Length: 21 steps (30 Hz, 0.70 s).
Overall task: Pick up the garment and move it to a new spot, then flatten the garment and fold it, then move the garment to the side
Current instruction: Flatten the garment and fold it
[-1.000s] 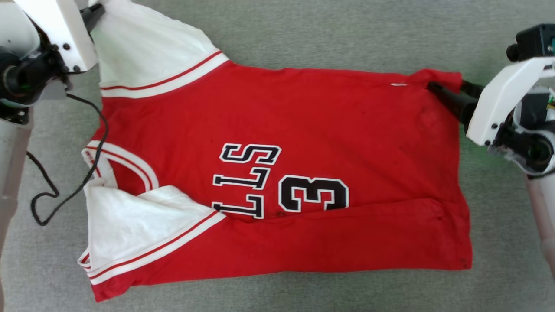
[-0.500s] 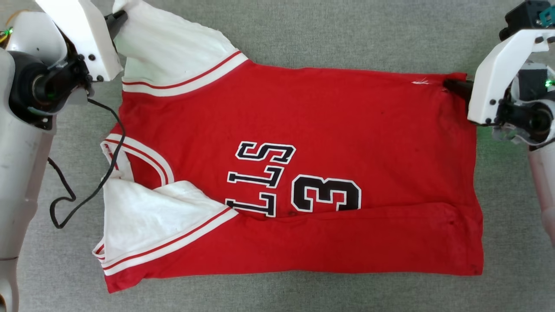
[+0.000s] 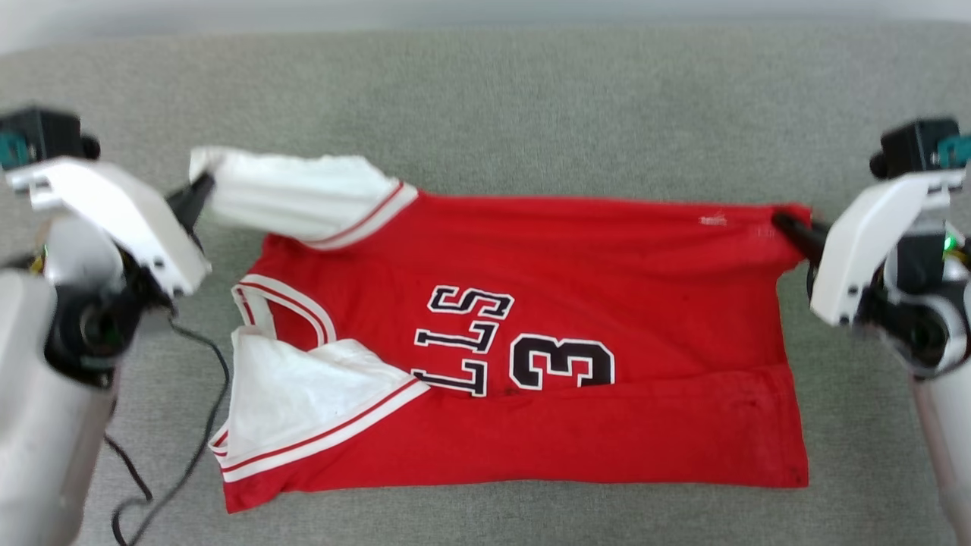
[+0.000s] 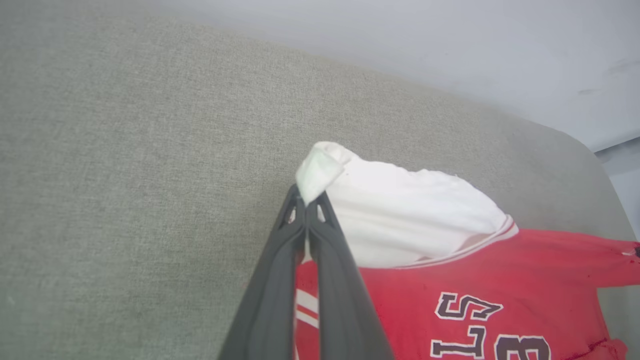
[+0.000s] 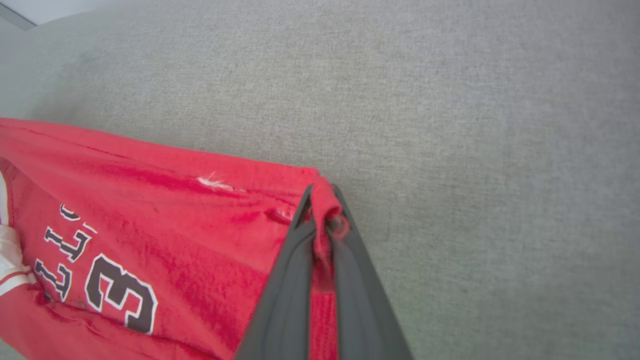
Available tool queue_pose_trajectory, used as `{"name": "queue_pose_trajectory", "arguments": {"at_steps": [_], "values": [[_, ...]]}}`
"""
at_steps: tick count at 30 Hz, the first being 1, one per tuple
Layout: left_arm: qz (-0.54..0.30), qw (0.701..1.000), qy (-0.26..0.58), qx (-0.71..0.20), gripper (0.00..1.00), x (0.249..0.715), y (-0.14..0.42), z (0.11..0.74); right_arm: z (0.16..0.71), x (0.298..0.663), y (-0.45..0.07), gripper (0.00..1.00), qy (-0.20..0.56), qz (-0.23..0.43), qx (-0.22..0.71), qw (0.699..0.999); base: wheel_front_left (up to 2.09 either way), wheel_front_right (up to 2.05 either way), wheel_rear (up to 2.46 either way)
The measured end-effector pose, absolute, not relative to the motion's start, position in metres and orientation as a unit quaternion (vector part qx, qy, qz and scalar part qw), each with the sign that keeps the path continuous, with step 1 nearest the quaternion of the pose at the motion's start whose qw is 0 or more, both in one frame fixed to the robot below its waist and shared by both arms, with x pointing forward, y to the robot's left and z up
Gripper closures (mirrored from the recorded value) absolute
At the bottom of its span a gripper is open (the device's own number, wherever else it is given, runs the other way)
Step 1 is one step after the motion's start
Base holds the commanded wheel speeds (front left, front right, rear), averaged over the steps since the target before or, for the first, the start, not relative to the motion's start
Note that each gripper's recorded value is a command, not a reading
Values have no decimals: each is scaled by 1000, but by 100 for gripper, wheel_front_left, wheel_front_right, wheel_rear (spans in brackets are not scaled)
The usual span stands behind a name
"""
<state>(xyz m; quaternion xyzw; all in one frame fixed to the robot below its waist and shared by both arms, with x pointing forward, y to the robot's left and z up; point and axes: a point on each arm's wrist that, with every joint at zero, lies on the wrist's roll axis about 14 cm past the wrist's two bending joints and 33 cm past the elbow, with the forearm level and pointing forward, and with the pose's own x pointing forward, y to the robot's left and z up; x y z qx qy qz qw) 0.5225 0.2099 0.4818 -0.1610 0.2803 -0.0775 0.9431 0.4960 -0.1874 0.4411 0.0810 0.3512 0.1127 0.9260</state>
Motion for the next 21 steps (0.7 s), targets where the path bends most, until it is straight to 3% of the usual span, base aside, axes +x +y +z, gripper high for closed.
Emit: {"name": "queue_pose_trajectory", "arguments": {"at_steps": [7,17,18,19,21], "values": [[-38,928,296,-221,100,450,219,450,433,450,-188,100,340,105,98,929,0,0,0],[19,888,368,-277,100,366,218,386,385,383,-190,100,400,78,138,903,0,0,0],[19,885,373,-278,60,362,214,382,382,380,-189,62,400,77,140,903,0,0,0],[19,884,373,-280,0,360,210,379,381,378,-187,0,397,76,143,903,0,0,0],[23,889,358,-285,0,362,207,380,381,376,-186,0,385,72,147,908,0,0,0]]}}
